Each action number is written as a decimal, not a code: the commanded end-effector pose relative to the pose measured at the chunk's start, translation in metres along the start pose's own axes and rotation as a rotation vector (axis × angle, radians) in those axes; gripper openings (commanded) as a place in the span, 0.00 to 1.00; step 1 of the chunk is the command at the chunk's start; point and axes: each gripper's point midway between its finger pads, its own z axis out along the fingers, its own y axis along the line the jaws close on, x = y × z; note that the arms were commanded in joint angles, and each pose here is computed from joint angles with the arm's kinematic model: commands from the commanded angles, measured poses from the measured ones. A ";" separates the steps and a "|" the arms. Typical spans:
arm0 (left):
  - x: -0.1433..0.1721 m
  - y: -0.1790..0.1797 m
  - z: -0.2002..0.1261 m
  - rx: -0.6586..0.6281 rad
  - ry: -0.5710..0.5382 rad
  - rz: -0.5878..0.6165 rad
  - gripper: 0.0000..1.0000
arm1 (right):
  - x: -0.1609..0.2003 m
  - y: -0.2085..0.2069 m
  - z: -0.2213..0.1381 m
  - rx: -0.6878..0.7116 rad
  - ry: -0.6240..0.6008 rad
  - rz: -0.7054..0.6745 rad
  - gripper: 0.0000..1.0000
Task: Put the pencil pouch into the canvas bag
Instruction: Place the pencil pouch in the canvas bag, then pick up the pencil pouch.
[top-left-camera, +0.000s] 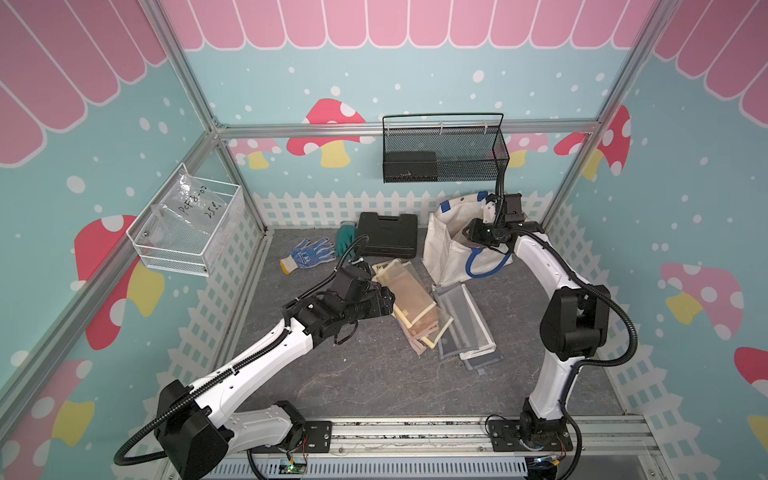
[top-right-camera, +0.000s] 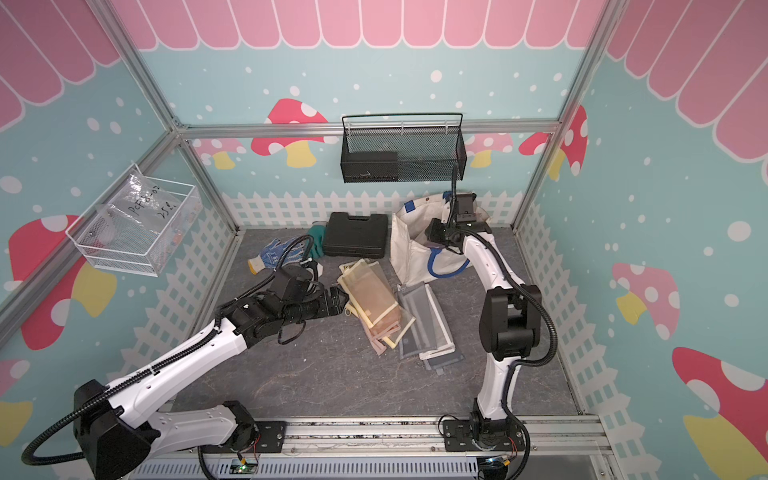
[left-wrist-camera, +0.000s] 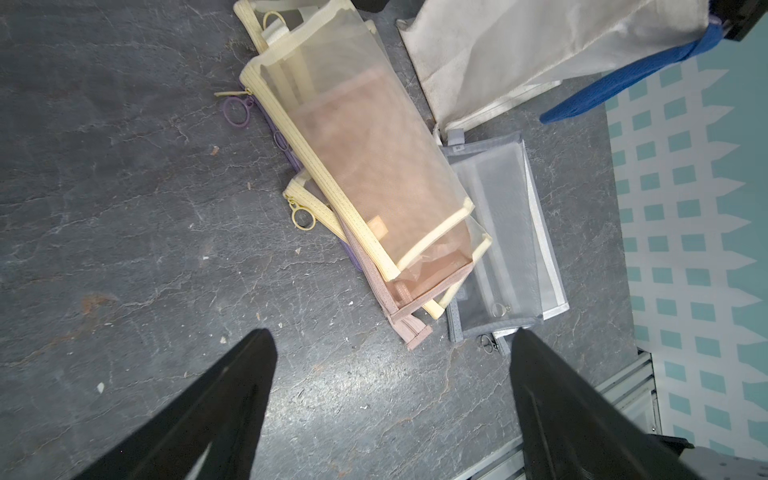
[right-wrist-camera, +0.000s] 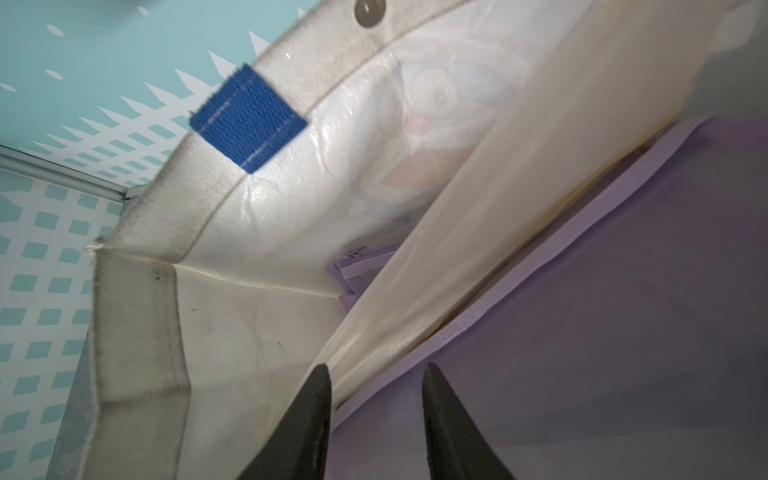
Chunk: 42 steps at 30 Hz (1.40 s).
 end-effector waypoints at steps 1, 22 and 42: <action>-0.006 0.002 -0.008 -0.012 -0.017 -0.024 0.89 | -0.023 0.028 -0.024 0.007 -0.053 -0.137 0.45; 0.040 0.056 0.017 -0.067 0.166 -0.098 0.99 | 0.164 0.170 -0.073 -0.197 0.206 -0.495 0.78; 0.063 0.069 0.076 -0.030 0.163 -0.319 0.84 | 0.212 0.158 0.028 -0.110 0.392 -0.465 0.64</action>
